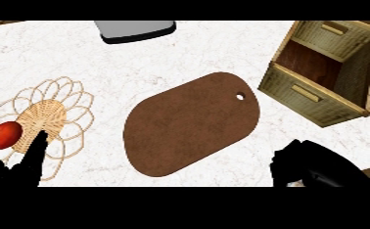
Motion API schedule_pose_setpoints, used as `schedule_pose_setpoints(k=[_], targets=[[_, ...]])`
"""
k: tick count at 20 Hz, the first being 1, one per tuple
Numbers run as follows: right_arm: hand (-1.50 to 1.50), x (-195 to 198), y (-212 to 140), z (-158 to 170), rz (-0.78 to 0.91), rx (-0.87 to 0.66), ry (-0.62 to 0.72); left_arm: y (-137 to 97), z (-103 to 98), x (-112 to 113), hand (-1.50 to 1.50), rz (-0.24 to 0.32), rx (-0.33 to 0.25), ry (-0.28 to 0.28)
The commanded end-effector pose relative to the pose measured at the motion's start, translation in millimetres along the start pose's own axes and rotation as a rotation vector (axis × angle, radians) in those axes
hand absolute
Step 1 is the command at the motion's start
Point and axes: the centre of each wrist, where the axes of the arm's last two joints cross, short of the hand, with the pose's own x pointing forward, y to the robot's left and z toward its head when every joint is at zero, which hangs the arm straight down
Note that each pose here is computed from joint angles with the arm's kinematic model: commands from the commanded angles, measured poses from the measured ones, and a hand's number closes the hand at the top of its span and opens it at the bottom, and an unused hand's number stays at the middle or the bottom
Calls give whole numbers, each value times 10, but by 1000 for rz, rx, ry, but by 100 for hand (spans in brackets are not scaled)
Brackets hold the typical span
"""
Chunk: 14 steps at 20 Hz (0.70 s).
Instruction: Pick the cupcake from the cutting board and place it in the basket
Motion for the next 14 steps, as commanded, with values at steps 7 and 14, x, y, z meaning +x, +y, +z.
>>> schedule_pose_setpoints(k=[7,14], targets=[[150,196,-884,590,-162,-362,3,-53,80,-247,0,26,-30,124],[150,296,-1655,1046,-201,-510,95,-215,37,-247,0,17,-90,119]])
